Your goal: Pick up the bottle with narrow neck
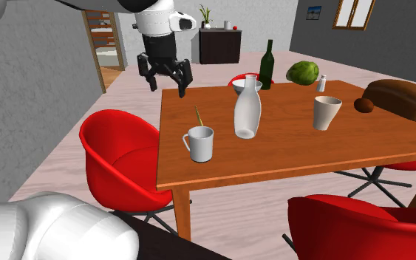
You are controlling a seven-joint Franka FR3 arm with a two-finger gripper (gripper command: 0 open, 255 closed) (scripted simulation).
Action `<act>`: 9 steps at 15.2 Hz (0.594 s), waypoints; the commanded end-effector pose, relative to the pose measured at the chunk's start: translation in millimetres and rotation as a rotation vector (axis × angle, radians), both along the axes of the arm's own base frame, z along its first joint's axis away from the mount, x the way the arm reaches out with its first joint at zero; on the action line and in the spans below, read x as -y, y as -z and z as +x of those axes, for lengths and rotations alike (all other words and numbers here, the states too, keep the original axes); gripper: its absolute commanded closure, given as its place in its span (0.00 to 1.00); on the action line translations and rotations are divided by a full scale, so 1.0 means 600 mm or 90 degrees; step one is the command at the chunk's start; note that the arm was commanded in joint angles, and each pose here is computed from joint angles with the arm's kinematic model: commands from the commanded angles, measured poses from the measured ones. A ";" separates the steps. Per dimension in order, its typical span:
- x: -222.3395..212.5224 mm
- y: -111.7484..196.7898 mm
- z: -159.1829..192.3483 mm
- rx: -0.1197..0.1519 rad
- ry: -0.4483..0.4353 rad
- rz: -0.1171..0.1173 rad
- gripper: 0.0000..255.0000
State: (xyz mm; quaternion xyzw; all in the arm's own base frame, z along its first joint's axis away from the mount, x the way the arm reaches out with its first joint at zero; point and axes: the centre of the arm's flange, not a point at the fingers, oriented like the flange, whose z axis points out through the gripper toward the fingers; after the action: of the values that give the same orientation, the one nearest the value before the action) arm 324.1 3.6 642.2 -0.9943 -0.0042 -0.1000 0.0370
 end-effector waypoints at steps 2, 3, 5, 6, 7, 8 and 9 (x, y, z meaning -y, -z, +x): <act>0.012 0.000 0.018 0.000 -0.003 -0.002 0.00; 0.025 0.000 0.036 0.000 -0.006 -0.003 0.00; 0.049 -0.001 0.072 0.000 -0.012 -0.007 0.00; 0.061 -0.001 0.091 0.000 -0.015 -0.008 0.00; 0.073 -0.002 0.109 0.000 -0.018 -0.010 0.00; 0.085 -0.002 0.127 0.000 -0.021 -0.011 0.00; 0.097 -0.003 0.146 0.000 -0.024 -0.013 0.00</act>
State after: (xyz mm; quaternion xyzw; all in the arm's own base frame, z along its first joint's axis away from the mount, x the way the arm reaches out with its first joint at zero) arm 398.3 -48.3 646.3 -0.9944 -0.0212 -0.0990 0.0301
